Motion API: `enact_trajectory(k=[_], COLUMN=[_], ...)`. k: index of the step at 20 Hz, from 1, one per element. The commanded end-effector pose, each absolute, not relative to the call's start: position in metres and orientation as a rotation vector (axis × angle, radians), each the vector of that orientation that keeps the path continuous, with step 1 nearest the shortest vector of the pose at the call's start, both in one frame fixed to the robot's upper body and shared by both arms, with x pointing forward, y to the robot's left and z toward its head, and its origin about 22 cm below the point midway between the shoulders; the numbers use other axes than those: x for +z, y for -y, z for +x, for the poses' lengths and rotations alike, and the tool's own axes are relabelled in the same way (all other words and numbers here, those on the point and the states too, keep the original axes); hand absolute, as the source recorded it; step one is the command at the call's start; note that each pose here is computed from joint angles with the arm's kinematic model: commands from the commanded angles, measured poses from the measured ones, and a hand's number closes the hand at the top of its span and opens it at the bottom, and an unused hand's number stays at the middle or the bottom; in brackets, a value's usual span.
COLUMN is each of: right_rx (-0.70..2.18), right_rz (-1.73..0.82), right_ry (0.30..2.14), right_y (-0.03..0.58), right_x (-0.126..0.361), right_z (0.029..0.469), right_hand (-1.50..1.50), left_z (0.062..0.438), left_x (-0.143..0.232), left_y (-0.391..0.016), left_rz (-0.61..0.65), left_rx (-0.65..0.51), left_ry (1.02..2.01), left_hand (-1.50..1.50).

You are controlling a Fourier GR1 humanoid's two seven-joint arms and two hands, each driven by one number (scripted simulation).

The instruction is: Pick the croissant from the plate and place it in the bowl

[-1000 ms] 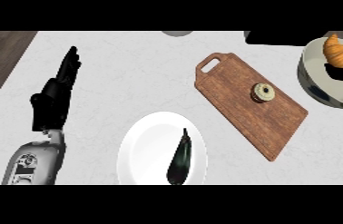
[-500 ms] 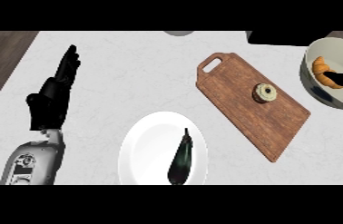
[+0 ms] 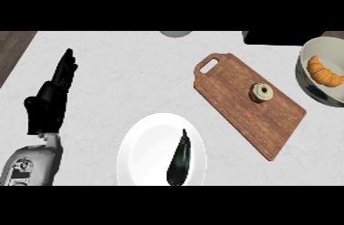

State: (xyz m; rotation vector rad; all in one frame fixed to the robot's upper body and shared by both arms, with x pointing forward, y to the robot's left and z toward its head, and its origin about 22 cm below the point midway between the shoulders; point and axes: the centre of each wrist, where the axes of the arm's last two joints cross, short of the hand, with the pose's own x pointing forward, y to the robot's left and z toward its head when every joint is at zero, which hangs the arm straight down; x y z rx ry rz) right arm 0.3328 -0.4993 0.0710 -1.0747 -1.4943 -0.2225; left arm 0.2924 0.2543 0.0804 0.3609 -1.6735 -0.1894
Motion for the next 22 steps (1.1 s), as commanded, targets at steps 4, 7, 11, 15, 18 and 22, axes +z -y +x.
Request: enact_trajectory(k=[4, 7, 11, 15, 18, 22], right_rx=[-0.283, -0.314, -0.252, -0.221, -0.225, -0.224], right_rz=[-0.945, -0.866, -0.830, -0.788, -0.774, -0.753], right_ry=[1.576, 1.633, 1.649, 1.672, 1.681, 1.703], right_y=[0.549, 0.548, 0.559, 0.553, 0.561, 0.552], right_x=[0.073, 0.058, 0.040, 0.025, 0.021, 0.006], right_z=[0.281, 0.272, 0.241, 0.235, 0.216, 0.200], right_hand=[-1.50, -1.50, -1.50, -1.50, -1.50, -1.50], left_z=[0.297, 0.297, 0.279, 0.276, 0.273, 0.284], left_x=[0.099, 0.085, 0.083, 0.075, 0.082, 0.077], left_y=[-0.269, -0.276, -0.268, -0.271, -0.269, -0.275], left_rz=[0.386, 0.380, 0.379, 0.413, 0.386, 0.408], left_rx=[-0.162, -0.153, -0.158, -0.163, -0.187, -0.157], left_ry=[1.662, 1.652, 1.649, 1.651, 1.652, 1.643], left_hand=[0.00, 0.00, 0.00, 0.00, 0.00, 0.00])
